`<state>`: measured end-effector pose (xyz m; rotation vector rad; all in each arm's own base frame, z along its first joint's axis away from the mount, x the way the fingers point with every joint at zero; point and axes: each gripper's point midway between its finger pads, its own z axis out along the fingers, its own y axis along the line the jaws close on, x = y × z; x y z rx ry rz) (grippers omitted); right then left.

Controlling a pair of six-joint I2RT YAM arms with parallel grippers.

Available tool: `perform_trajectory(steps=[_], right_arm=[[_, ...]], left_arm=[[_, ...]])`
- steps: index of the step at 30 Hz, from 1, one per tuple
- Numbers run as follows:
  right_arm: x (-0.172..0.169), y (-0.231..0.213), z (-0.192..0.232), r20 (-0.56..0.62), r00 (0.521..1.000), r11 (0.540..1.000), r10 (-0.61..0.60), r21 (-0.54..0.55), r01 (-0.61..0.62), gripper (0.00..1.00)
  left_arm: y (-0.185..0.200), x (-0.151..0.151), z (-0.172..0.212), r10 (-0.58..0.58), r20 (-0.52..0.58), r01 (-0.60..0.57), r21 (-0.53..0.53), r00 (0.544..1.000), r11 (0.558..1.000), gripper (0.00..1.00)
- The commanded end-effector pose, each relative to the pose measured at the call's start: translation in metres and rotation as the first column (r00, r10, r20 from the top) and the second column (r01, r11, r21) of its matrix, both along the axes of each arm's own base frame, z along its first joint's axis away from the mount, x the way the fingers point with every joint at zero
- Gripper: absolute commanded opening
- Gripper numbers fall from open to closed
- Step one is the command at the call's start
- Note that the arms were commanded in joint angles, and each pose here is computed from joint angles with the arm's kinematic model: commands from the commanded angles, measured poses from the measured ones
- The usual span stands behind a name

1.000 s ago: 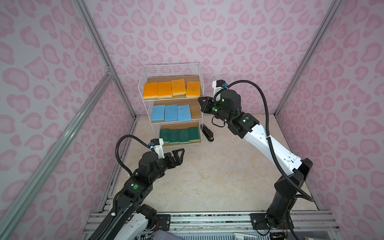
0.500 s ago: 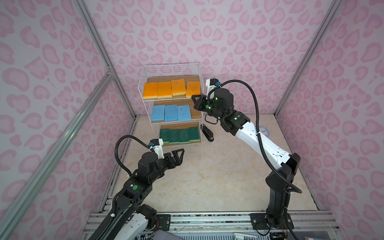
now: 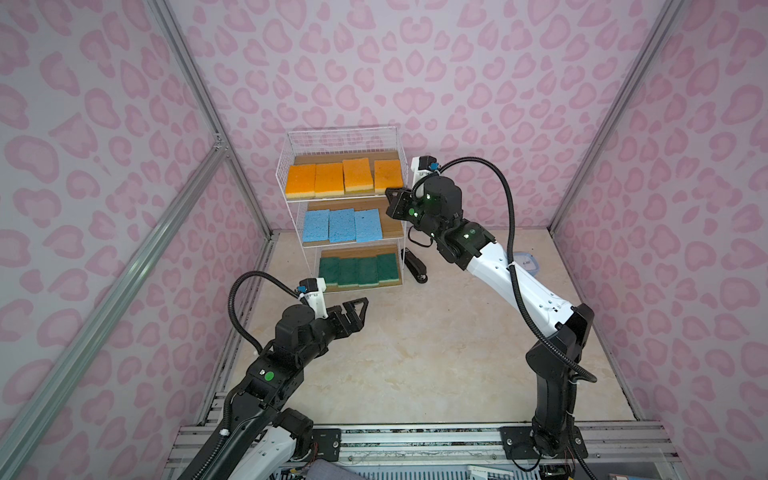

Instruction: Place and organize the cleaning sponges onto the shelf

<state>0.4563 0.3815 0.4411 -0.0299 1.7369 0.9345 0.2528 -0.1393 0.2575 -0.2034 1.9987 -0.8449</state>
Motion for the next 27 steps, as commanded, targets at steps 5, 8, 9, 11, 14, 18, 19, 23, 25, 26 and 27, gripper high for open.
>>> perform_trajectory(steps=[5, 8, 9, 11, 14, 18, 19, 23, 25, 26, 27], right_arm=[[0.003, 0.002, 0.001, 0.024, 1.000, 1.000, -0.002, -0.018, 0.003, 0.21], [-0.002, 0.004, 0.003, 0.025, 1.000, 1.000, 0.018, -0.017, -0.018, 0.41], [-0.004, 0.004, 0.005, 0.027, 0.999, 1.000, 0.026, -0.016, -0.026, 0.47], [-0.010, 0.004, 0.006, 0.030, 0.999, 0.999, 0.038, -0.018, -0.037, 0.54], [-0.022, 0.004, 0.010, 0.040, 0.997, 0.998, 0.060, -0.019, -0.060, 0.62], [-0.043, -0.001, 0.014, 0.053, 0.994, 0.995, 0.099, -0.022, -0.097, 0.68], [-0.048, -0.004, 0.015, 0.056, 0.993, 0.994, 0.104, -0.027, -0.103, 0.68], [-0.071, -0.022, 0.006, 0.057, 0.992, 0.993, 0.114, -0.043, -0.112, 0.69], [-0.080, -0.034, -0.004, 0.052, 0.993, 0.992, 0.109, -0.063, -0.106, 0.70], [-0.084, -0.041, -0.012, 0.048, 0.993, 0.992, 0.105, -0.077, -0.102, 0.71], [-0.088, -0.051, -0.019, 0.043, 0.994, 0.992, 0.097, -0.086, -0.093, 0.72]], left_arm=[[0.002, -0.001, 0.001, 0.002, 0.004, -0.002, 0.011, 1.000, 1.000, 0.98], [0.002, -0.001, -0.002, 0.001, -0.003, -0.001, 0.021, 1.000, 1.000, 0.97], [0.002, -0.002, -0.003, 0.001, -0.007, -0.001, 0.024, 1.000, 1.000, 0.97], [0.002, -0.002, -0.005, -0.001, -0.013, 0.001, 0.031, 1.000, 1.000, 0.97], [0.001, -0.001, -0.011, -0.008, -0.029, 0.010, 0.054, 1.000, 0.998, 0.97], [0.001, -0.001, -0.019, -0.025, -0.044, 0.030, 0.098, 0.999, 0.995, 0.97], [0.001, -0.001, -0.022, -0.026, -0.049, 0.031, 0.106, 0.998, 0.994, 0.97], [-0.005, 0.008, -0.035, -0.044, -0.075, 0.055, 0.146, 0.996, 0.988, 0.97], [-0.008, 0.015, -0.041, -0.048, -0.083, 0.061, 0.165, 0.995, 0.984, 0.97], [-0.011, 0.021, -0.042, -0.051, -0.079, 0.064, 0.176, 0.996, 0.982, 0.97], [-0.012, 0.027, -0.043, -0.050, -0.078, 0.064, 0.187, 0.996, 0.980, 0.97]])
